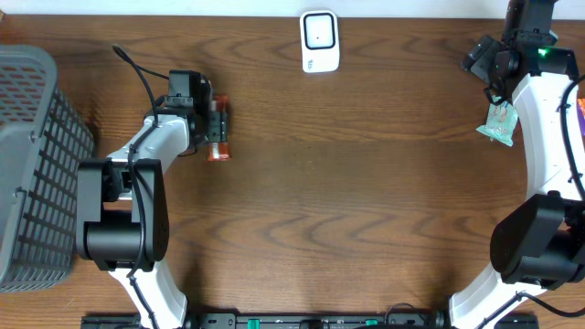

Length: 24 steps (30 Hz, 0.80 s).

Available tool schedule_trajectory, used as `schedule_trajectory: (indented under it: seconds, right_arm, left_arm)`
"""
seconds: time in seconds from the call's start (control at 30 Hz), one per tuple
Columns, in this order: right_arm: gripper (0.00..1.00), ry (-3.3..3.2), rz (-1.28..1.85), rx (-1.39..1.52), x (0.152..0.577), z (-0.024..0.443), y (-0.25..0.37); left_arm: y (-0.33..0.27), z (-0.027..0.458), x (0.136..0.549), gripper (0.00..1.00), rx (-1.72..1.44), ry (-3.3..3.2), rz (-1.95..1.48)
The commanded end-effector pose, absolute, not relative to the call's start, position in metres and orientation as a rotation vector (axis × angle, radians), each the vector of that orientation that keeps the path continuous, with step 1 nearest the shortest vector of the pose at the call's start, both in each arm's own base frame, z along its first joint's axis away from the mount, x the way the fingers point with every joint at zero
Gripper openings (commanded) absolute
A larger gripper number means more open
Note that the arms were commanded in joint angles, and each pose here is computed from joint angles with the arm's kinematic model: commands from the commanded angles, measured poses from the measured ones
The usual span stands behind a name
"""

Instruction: Scan the item barcode

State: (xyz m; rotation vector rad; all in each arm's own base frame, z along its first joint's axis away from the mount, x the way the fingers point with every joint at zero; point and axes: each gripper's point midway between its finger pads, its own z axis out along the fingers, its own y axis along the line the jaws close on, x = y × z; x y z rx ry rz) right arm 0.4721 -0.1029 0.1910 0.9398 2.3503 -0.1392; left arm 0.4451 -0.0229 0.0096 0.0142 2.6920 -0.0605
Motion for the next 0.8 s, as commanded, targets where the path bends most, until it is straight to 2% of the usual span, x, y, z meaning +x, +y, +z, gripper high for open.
schedule_trajectory:
  seconds: [0.0, 0.17, 0.4, 0.5, 0.77]
  right_arm:
    - [0.99, 2.349, -0.159, 0.949, 0.472, 0.189, -0.105]
    - [0.99, 2.349, -0.159, 0.949, 0.472, 0.189, -0.105]
    - [0.99, 2.349, -0.159, 0.949, 0.472, 0.189, -0.105]
    - [0.99, 2.348, -0.159, 0.949, 0.472, 0.189, -0.105]
    - [0.99, 2.349, -0.159, 0.949, 0.472, 0.189, -0.105]
  left_arm:
    - [-0.053, 0.012, 0.442, 0.77, 0.094, 2.684, -0.283]
    - [-0.054, 0.028, 0.443, 0.77, 0.092, 2.658, -0.287]
    - [-0.076, 0.087, 0.443, 0.77, 0.159, 2.527, -0.434]
    - [-0.078, 0.083, 0.442, 0.77, 0.185, 2.538, -0.402]
    - [-0.071, 0.037, 0.425, 0.76, 0.309, 2.684, -0.032]
